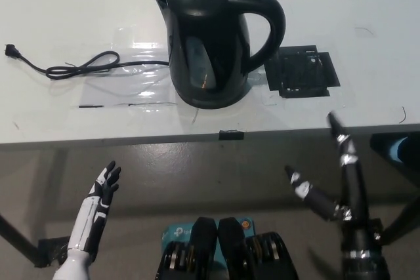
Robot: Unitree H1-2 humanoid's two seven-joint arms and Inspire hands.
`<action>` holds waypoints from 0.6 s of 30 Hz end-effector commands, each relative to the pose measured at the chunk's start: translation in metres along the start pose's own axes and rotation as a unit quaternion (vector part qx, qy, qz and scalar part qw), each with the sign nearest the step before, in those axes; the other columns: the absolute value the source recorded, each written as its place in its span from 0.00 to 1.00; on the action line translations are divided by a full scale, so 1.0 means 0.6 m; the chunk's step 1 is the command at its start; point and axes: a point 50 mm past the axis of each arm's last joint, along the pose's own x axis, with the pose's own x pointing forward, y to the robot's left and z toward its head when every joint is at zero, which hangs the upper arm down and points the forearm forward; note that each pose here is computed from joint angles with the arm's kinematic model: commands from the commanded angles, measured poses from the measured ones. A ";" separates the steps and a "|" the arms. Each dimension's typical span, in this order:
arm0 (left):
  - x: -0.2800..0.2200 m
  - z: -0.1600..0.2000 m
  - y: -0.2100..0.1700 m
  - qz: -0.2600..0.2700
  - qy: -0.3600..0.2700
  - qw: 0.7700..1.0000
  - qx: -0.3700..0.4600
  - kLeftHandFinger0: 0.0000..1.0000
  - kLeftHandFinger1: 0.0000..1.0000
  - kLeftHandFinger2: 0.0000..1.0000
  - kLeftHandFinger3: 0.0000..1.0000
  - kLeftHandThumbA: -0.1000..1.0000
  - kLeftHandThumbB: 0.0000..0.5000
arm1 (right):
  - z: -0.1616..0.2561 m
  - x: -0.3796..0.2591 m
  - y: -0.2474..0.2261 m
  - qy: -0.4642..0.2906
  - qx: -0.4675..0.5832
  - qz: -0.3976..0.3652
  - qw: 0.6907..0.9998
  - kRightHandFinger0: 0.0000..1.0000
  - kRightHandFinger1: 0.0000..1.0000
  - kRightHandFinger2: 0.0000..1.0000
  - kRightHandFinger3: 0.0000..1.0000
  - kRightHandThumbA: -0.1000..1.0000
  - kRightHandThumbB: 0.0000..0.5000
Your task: Use the right hand to grab the handle of the kettle from the base and place it on the right side
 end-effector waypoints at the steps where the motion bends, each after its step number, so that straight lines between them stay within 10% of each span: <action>1: 0.005 0.018 -0.005 0.001 -0.042 0.999 0.004 1.00 1.00 1.00 1.00 1.00 1.00 | 0.061 0.078 -0.003 -0.069 -0.028 -0.045 0.996 1.00 1.00 1.00 1.00 0.87 0.23; 18: -0.002 0.016 -0.009 -0.004 -0.041 0.999 0.006 1.00 1.00 1.00 1.00 1.00 1.00 | 0.083 0.334 0.041 -0.041 -0.058 -0.022 0.997 1.00 1.00 1.00 1.00 0.92 0.34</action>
